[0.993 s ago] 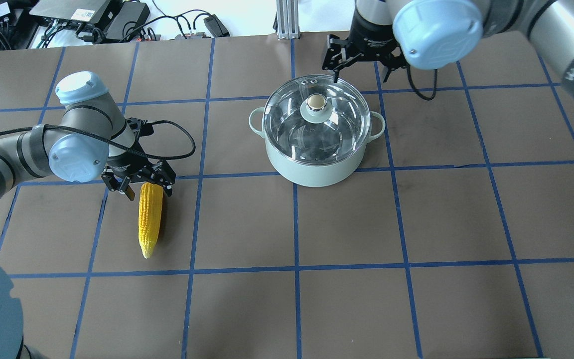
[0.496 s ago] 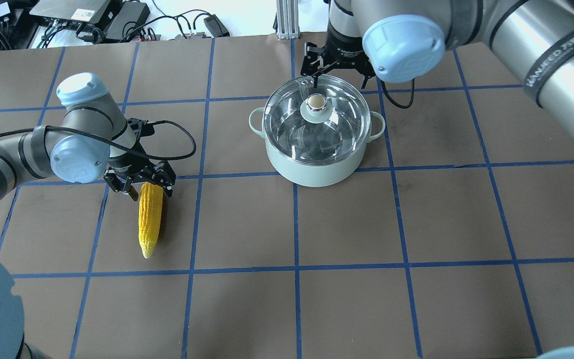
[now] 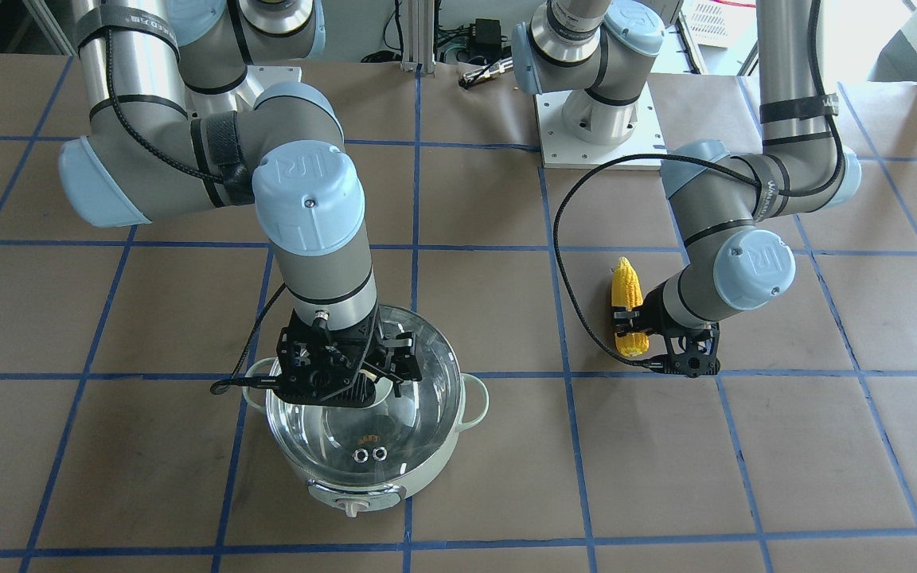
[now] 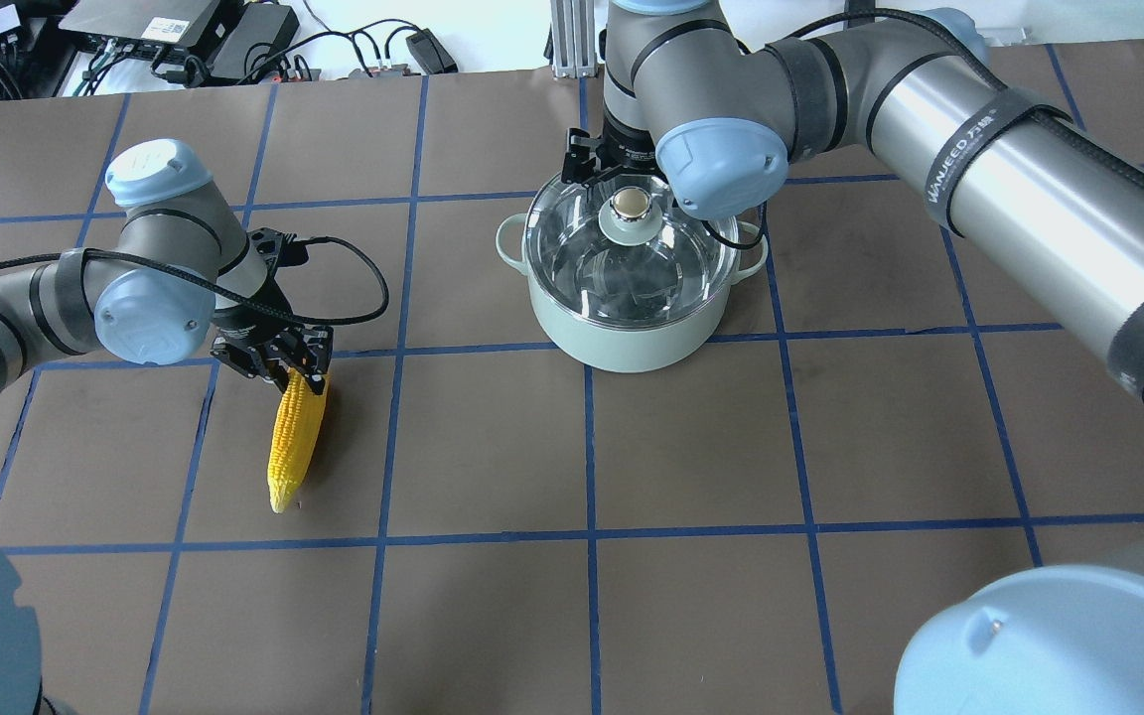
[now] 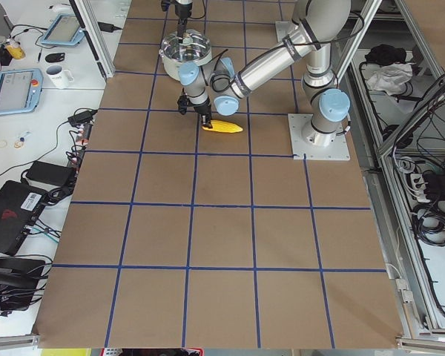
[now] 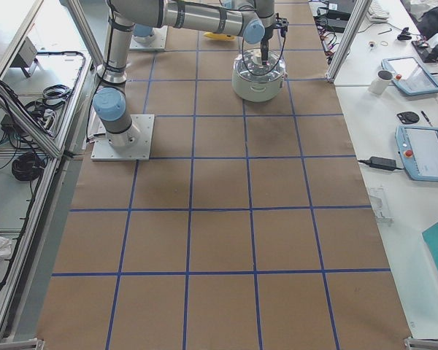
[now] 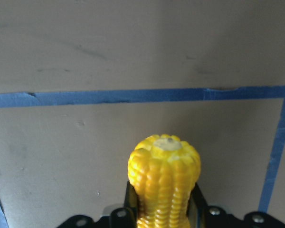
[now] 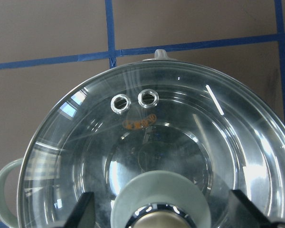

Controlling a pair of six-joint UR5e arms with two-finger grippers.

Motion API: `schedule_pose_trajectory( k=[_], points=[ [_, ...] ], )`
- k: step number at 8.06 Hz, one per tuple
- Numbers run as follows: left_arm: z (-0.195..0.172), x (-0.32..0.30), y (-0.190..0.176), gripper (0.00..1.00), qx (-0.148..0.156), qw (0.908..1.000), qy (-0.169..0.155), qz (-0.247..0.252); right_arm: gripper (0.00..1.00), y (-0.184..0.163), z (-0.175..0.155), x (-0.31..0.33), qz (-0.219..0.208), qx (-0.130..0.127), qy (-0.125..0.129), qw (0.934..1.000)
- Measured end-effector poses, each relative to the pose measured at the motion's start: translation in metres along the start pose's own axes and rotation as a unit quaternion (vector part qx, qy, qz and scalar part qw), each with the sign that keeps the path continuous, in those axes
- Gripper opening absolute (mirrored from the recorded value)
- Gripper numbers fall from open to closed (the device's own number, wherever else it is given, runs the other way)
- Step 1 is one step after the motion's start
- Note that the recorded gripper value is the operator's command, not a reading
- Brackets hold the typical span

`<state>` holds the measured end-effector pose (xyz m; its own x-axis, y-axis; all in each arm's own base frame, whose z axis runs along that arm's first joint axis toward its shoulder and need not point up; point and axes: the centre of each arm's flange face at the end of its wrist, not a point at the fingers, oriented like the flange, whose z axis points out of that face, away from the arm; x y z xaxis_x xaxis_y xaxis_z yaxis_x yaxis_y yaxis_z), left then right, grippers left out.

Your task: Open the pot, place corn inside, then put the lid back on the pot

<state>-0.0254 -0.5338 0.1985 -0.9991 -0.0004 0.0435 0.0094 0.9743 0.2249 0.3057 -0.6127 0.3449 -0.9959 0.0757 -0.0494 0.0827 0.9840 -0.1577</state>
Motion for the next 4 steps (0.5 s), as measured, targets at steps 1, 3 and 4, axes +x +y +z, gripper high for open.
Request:
schedule_pose_trajectory(
  k=[1,3,4],
  points=[
    [-0.003,0.002,0.001,0.0,0.001,1.0,-0.002,0.0,0.63,0.0,0.0,0.0,0.003,0.003,-0.001,1.0],
    [-0.016,0.005,0.011,0.0,-0.007,1.0,-0.005,-0.004,0.49,0.0,0.0,0.0,0.005,0.001,-0.001,1.0],
    [-0.024,0.006,0.018,0.0,-0.014,0.9997,-0.005,-0.017,0.45,0.0,-0.001,0.001,0.005,0.0,-0.001,1.0]
  ],
)
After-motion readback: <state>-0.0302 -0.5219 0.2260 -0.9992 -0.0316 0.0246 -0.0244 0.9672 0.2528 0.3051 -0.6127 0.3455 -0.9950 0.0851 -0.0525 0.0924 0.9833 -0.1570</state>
